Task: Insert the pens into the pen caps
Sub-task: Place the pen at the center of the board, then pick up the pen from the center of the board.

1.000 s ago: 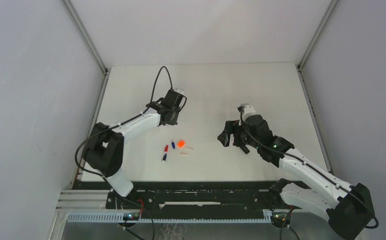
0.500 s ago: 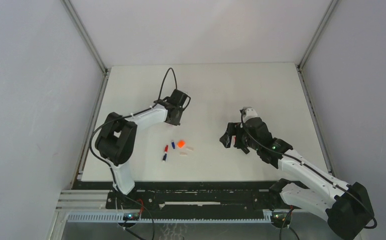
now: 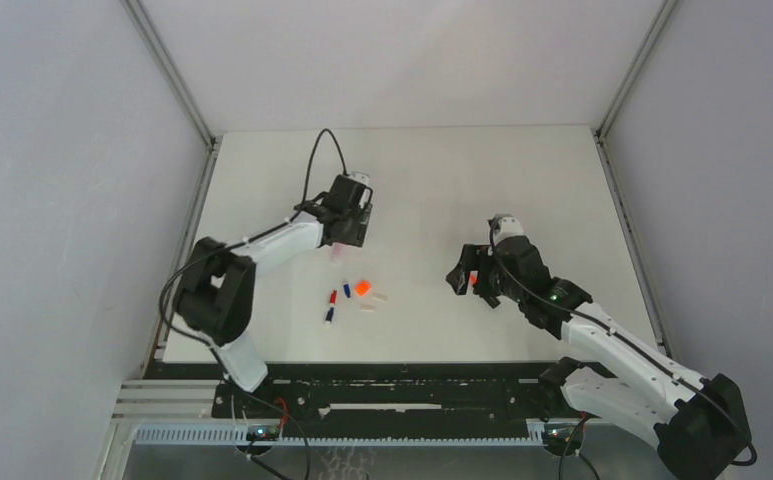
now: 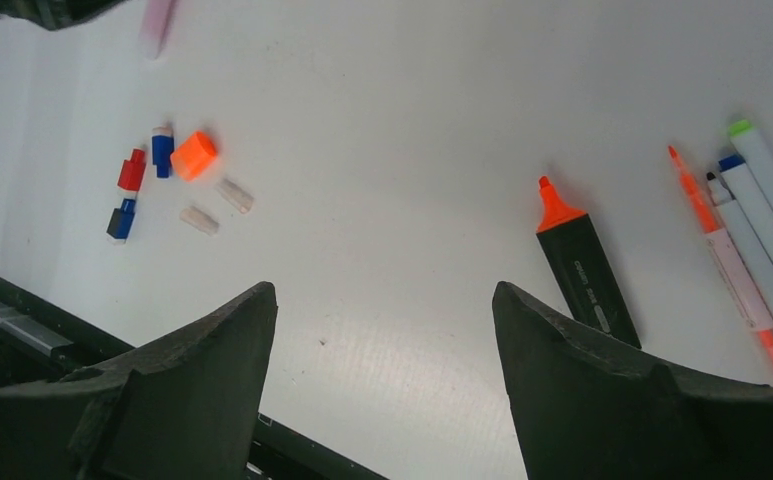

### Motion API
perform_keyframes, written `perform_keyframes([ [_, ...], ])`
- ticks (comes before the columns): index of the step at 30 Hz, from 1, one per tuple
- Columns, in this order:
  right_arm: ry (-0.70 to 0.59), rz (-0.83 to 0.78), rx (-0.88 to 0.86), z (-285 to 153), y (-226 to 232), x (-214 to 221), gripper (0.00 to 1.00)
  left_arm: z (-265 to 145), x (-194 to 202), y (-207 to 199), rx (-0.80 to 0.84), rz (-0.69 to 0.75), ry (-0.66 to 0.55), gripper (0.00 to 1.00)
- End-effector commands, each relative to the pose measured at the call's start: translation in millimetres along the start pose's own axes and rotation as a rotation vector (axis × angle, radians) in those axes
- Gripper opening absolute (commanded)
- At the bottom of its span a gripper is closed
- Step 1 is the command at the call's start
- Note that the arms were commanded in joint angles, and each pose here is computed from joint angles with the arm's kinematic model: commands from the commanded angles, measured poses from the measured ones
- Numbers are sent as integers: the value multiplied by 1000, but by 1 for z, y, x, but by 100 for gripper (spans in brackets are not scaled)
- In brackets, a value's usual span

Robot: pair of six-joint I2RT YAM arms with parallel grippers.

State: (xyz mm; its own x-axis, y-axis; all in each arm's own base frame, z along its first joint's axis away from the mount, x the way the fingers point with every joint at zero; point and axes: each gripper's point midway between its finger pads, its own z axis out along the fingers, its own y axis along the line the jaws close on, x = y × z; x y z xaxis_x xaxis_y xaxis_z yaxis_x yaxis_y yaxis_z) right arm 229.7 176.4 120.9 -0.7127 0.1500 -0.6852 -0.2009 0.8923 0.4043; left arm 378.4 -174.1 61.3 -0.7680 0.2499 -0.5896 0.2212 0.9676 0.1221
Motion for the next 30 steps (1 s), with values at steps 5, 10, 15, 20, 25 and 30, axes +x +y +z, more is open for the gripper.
perform_keyframes([
  [5, 7, 27, 94, -14, -26, -10, 76, -174, -88, 29, 182, -287, -519, 78],
  [10, 67, 161, 104, -5, -50, -7, 73, -272, -89, 46, 446, -402, -713, 100],
  [15, 90, 170, 165, 3, -66, -3, 72, -280, -65, 83, 424, -449, -732, 100],
  [20, 122, 128, 235, 10, -83, 4, 67, -260, -52, 112, 242, -489, -710, 99],
  [25, 164, 72, 256, 22, -89, 9, 65, -262, -41, 128, 130, -437, -701, 98],
  [30, 226, 25, 248, 34, -85, 15, 61, -258, -35, 135, 83, -424, -685, 98],
])
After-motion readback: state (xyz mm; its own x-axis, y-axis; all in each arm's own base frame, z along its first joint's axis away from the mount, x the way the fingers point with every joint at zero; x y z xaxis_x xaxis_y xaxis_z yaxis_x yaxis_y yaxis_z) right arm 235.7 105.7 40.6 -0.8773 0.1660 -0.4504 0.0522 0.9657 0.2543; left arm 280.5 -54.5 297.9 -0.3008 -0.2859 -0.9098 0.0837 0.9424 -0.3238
